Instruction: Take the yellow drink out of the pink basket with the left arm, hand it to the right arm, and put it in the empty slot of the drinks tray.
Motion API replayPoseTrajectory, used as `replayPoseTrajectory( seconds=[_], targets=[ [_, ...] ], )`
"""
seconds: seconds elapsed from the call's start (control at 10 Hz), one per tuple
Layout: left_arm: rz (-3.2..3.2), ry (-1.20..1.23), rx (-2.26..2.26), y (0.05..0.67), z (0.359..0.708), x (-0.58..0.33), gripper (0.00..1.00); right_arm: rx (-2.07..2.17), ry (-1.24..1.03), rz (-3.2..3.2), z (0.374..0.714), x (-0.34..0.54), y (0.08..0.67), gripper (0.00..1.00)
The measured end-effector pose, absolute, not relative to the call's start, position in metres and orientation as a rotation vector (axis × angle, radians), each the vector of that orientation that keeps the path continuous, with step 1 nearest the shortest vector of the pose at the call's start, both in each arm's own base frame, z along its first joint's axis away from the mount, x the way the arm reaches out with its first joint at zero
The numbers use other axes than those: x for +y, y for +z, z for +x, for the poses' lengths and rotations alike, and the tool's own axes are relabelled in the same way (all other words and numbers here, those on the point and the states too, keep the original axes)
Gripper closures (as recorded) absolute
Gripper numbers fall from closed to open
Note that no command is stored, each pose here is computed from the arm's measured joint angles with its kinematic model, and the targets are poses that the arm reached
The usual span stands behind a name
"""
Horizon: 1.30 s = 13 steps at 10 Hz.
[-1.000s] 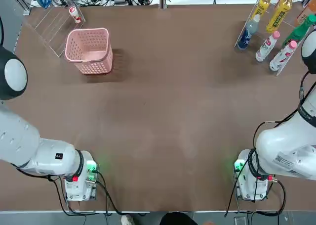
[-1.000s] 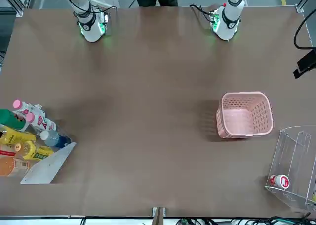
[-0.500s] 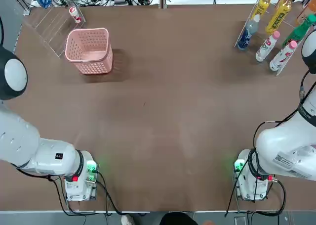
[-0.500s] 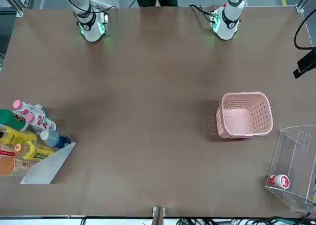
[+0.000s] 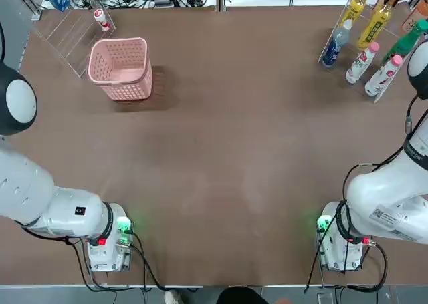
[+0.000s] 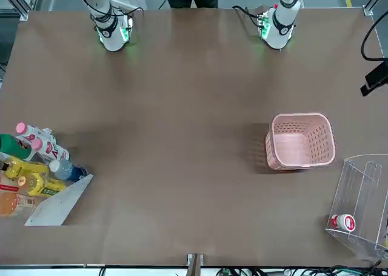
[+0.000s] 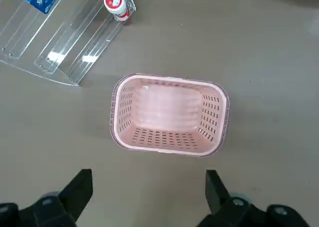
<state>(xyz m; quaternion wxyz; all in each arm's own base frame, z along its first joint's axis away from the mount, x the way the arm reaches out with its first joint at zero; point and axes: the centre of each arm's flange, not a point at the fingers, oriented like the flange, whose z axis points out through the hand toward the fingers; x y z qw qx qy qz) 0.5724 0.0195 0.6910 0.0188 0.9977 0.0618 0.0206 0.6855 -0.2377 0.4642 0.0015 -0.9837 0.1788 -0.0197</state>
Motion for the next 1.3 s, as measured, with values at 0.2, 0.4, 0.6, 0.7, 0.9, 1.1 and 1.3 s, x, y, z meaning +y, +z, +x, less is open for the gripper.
replayPoseTrajectory(
  seconds=[0.2,0.4,0.6,0.7,0.9,1.1,1.3],
  targets=[
    [3.097,0.064,0.192,0.691,0.572,0.020,0.00,0.549,-0.084,-3.091,0.687,-0.238,0.465,0.66],
    [3.097,0.064,0.193,0.691,0.572,0.020,0.00,0.547,-0.090,-3.093,0.687,-0.238,0.465,0.64],
    [3.097,0.064,0.193,0.691,0.572,0.020,0.00,0.546,-0.129,-3.096,0.690,-0.239,0.467,0.37],
    [3.097,0.064,0.193,0.691,0.572,0.020,0.00,0.545,-0.132,-3.096,0.690,-0.239,0.467,0.24],
    [3.097,0.064,0.194,0.691,0.572,0.020,0.00,0.541,-0.137,-3.097,0.690,-0.239,0.469,0.01],
    [3.097,0.064,0.194,0.691,0.572,0.020,0.00,0.531,-0.140,-3.098,0.690,-0.236,0.472,0.01],
    [3.097,0.064,0.195,0.691,0.572,0.020,0.00,0.511,-0.117,-3.097,0.686,-0.226,0.487,0.01]
  ],
)
